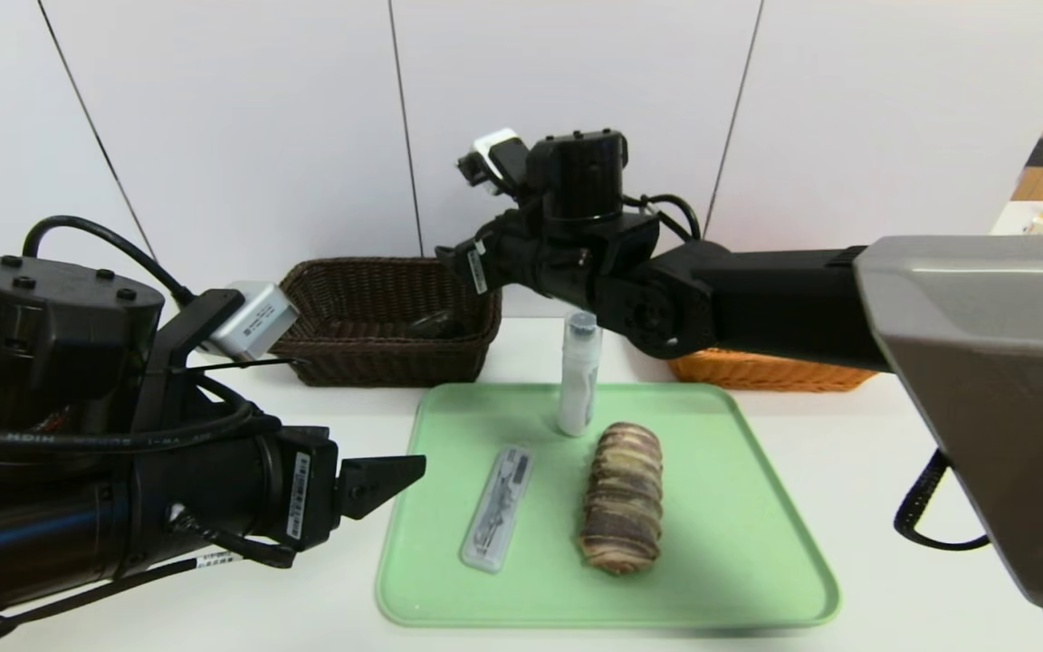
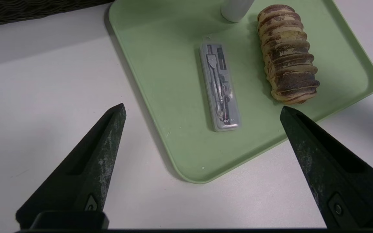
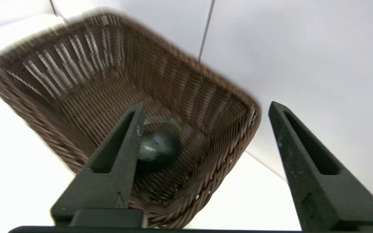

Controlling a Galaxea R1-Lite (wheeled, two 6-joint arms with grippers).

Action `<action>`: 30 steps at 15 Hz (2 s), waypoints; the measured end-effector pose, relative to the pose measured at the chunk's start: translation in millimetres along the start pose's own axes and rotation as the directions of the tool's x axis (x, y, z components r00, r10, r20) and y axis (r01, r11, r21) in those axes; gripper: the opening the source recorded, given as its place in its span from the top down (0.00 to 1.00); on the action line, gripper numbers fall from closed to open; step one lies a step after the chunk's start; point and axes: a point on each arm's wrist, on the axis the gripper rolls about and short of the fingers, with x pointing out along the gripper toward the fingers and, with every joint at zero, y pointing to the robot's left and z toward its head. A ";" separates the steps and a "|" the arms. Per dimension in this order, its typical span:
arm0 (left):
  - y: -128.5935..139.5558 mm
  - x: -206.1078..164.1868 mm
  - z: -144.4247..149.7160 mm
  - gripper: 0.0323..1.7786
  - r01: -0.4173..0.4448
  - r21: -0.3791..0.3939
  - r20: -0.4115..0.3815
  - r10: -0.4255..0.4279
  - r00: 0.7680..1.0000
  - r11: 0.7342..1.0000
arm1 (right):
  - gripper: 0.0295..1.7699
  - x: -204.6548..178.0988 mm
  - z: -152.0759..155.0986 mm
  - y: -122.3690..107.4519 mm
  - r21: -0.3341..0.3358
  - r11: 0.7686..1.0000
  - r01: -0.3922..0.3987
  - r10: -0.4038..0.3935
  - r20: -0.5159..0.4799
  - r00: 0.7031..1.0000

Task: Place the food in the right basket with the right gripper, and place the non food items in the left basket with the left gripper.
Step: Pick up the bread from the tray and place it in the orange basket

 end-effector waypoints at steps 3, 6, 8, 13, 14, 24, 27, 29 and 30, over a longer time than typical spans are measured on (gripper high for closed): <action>-0.3 -0.1 1.0 0.05 0.002 0.000 0.004 -0.002 1.000 1.000 | 0.18 -27.5 36.4 1.1 -0.008 1.000 -0.008 0.008 0.054 0.999; -0.4 0.0 1.3 0.05 0.002 0.000 0.005 -0.002 1.000 1.000 | 0.13 -61.7 68.2 -1.4 -0.014 1.000 0.010 -0.009 0.094 0.996; -0.4 -0.3 1.2 0.05 0.002 0.000 0.005 -0.002 1.000 1.000 | 0.11 -82.6 73.0 -3.3 -0.015 1.000 0.013 -0.012 0.081 0.997; -0.3 -2.5 1.4 0.05 0.005 0.000 0.011 -0.005 1.000 1.000 | 0.07 -139.7 46.4 -6.8 -0.025 1.000 0.008 -0.010 -0.048 0.999; -0.3 -3.0 1.5 0.05 0.005 0.000 0.013 -0.005 1.000 1.000 | 0.07 -154.8 39.1 -8.7 -0.027 1.000 0.014 -0.016 -0.068 0.998; -0.1 -8.9 0.9 0.05 0.009 -0.002 0.022 -0.009 1.000 1.000 | 0.04 -263.1 -5.6 -21.2 0.009 0.980 0.201 -0.194 -0.222 0.955; 0.2 -10.2 -0.2 0.05 0.008 -0.001 0.022 -0.008 1.000 1.000 | 0.04 -271.8 -6.4 -20.2 0.084 0.957 0.278 -0.240 -0.312 0.919; 0.3 -11.1 -0.7 0.05 0.008 -0.001 0.022 -0.008 1.000 1.000 | 0.04 -275.2 -0.3 -21.3 0.137 0.943 0.303 -0.238 -0.357 0.903; 0.4 -11.5 -0.9 0.05 0.008 -0.001 0.023 -0.008 1.000 1.000 | 0.04 -276.0 2.6 -21.9 0.163 0.934 0.319 -0.238 -0.385 0.892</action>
